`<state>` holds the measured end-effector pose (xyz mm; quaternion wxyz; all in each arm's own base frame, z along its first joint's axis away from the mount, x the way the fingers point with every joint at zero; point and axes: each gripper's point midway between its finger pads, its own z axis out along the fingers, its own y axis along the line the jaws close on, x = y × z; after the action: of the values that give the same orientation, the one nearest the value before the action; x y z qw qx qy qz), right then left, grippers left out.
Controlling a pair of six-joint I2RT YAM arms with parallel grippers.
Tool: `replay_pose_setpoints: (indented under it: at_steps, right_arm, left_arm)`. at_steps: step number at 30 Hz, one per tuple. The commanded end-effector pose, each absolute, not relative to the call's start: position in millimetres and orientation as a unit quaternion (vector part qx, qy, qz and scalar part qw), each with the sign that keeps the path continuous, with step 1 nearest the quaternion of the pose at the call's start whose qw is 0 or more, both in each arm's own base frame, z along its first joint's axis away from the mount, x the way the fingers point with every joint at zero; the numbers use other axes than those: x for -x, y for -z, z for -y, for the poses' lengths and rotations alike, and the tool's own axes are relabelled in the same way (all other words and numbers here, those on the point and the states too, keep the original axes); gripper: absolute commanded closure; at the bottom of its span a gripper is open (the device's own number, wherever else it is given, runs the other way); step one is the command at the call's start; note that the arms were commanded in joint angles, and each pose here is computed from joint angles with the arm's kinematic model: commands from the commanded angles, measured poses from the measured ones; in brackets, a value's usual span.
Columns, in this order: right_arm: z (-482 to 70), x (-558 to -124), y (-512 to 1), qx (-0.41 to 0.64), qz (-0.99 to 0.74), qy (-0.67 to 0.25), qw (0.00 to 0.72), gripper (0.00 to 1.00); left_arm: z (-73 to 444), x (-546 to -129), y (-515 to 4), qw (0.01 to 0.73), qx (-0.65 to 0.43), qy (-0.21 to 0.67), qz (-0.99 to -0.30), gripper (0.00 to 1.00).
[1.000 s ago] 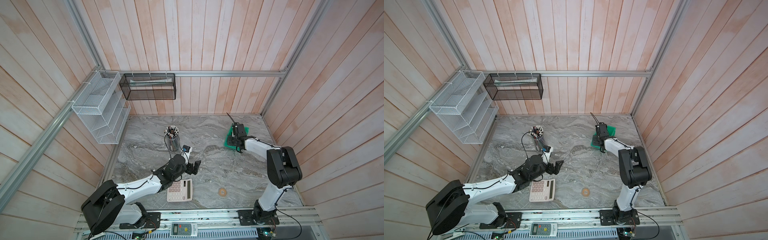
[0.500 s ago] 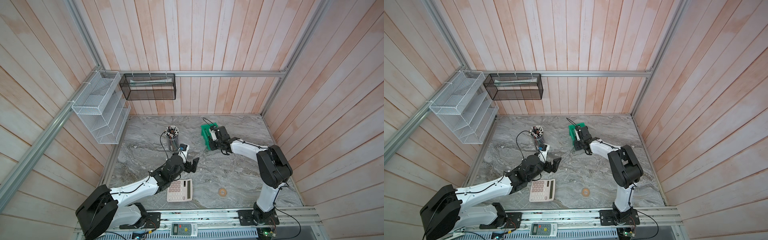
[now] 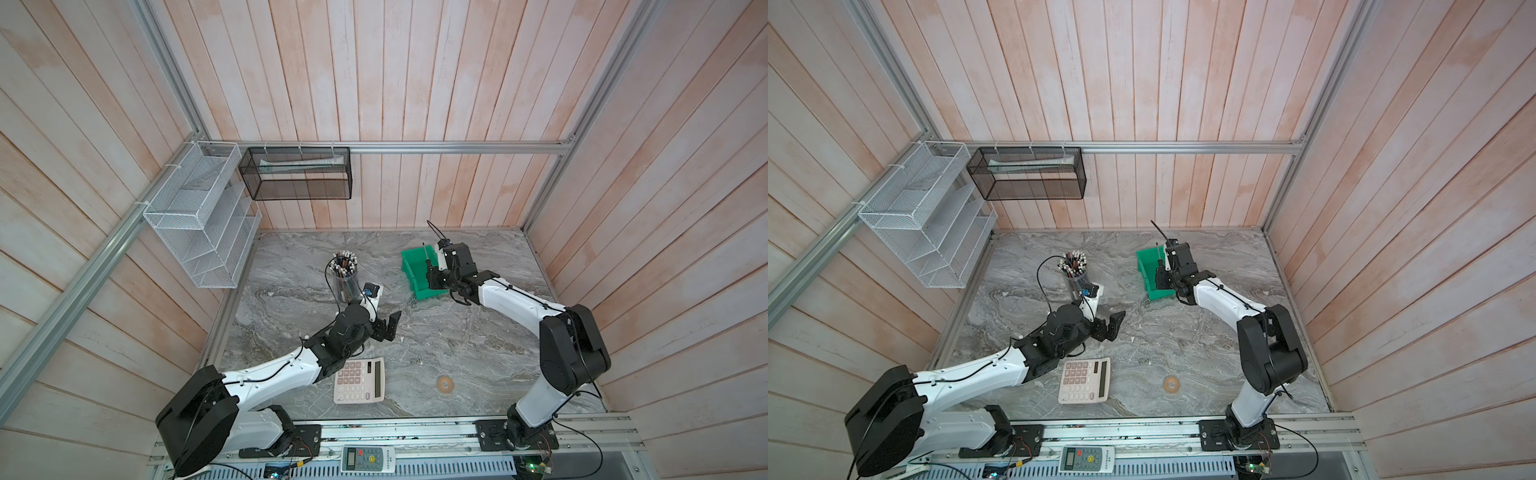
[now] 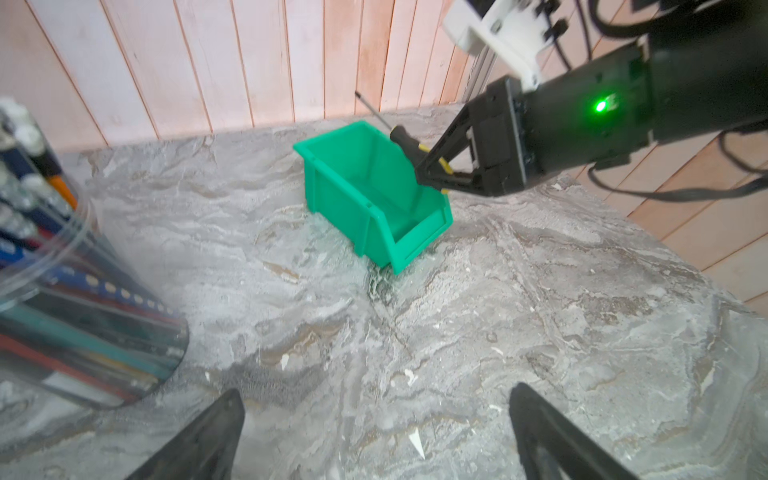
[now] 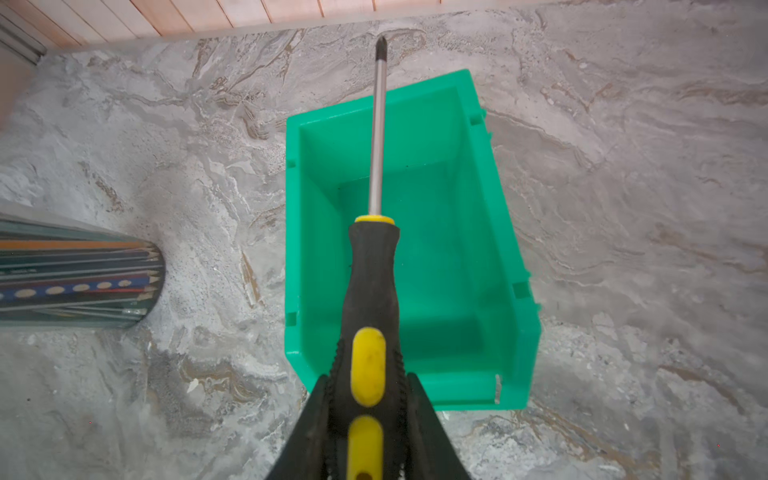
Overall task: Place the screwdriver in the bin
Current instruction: 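Carry the screwdriver with the right gripper over the green bin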
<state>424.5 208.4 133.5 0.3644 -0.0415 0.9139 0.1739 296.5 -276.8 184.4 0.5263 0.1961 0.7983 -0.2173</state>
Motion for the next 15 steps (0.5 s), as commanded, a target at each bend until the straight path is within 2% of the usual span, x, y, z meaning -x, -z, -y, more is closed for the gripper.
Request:
replay_pose_setpoints:
  at_steps: [1,10,15]
  right_arm:
    - [-221.3,-417.5,-143.3,-0.020,-0.895,-0.255,0.367,0.88]
    - [-232.3,-419.2,-135.9,-0.081,-0.878,-0.316,0.349,0.88]
    - [-244.1,-423.6,-130.6,-0.104,-0.872,-0.350,0.326,0.88]
  left_arm:
    - [291.3,-305.2,-215.2,0.558,-0.245,0.206,-0.766,0.00]
    - [289.7,-328.5,-231.3,0.613,-0.290,0.192,-0.709,0.00]
    - [299.0,-334.8,-213.6,0.601,-0.343,0.155,-0.705,0.00]
